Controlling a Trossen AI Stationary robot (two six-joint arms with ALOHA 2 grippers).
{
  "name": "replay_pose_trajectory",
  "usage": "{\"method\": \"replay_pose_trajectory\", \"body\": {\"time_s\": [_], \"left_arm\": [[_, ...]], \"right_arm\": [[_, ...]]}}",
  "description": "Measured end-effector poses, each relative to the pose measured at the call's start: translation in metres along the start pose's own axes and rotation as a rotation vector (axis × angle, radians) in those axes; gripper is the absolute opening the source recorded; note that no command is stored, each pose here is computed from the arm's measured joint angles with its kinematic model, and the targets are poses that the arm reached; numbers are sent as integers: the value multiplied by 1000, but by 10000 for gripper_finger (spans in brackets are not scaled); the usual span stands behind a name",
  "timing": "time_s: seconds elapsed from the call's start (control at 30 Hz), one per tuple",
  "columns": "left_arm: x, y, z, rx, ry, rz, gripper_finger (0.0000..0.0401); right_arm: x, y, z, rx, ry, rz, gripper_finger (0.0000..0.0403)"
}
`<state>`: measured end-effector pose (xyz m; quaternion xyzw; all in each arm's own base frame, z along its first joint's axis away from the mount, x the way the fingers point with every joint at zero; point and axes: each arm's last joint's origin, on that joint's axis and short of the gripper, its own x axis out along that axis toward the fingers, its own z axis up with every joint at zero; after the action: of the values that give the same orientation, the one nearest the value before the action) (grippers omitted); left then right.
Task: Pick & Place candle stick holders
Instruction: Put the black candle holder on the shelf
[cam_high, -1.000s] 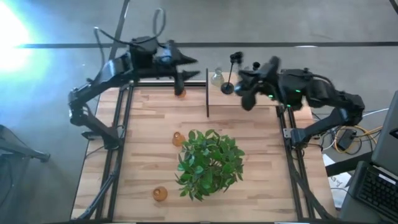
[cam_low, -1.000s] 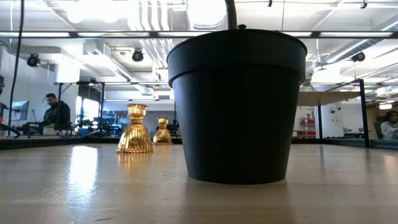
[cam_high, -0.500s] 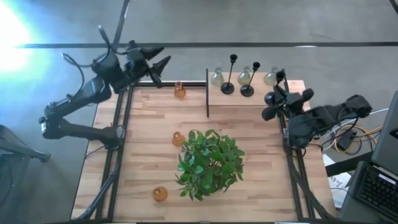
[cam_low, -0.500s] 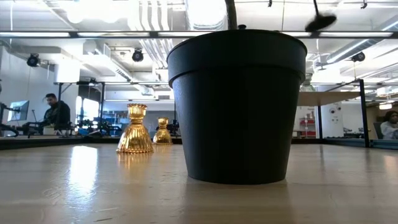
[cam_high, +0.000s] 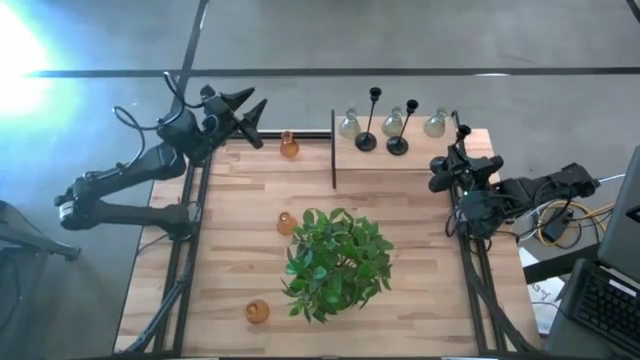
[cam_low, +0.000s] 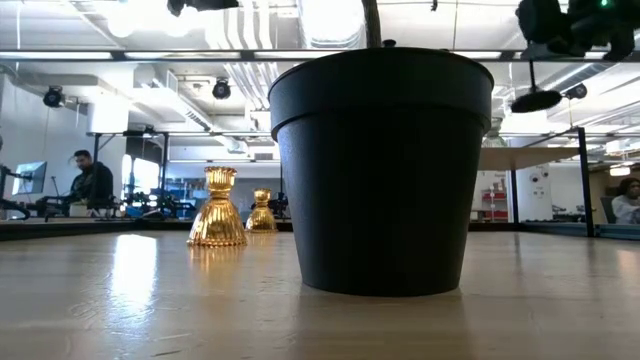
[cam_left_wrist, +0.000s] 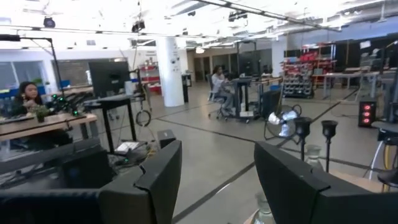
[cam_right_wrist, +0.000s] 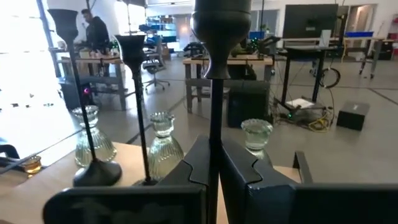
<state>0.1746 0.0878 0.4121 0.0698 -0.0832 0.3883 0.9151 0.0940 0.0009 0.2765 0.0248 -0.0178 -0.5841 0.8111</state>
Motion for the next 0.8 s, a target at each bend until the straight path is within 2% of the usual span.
{"method": "replay_pose_trajectory", "body": {"time_s": [0.33,0.47,0.67,0.8], "left_arm": [[5,-2,-10,22,63,30,206],[6,-3,-12,27,74,35,206],[9,-4,-14,30,83,33,206],[10,-5,-15,31,85,32,206]], "right_arm": [[1,-14,-22,-6,-1,-13,8],[1,-16,-20,-67,9,0,8],[0,-18,0,-69,118,203,8],[-1,-19,16,-70,97,324,8]]}}
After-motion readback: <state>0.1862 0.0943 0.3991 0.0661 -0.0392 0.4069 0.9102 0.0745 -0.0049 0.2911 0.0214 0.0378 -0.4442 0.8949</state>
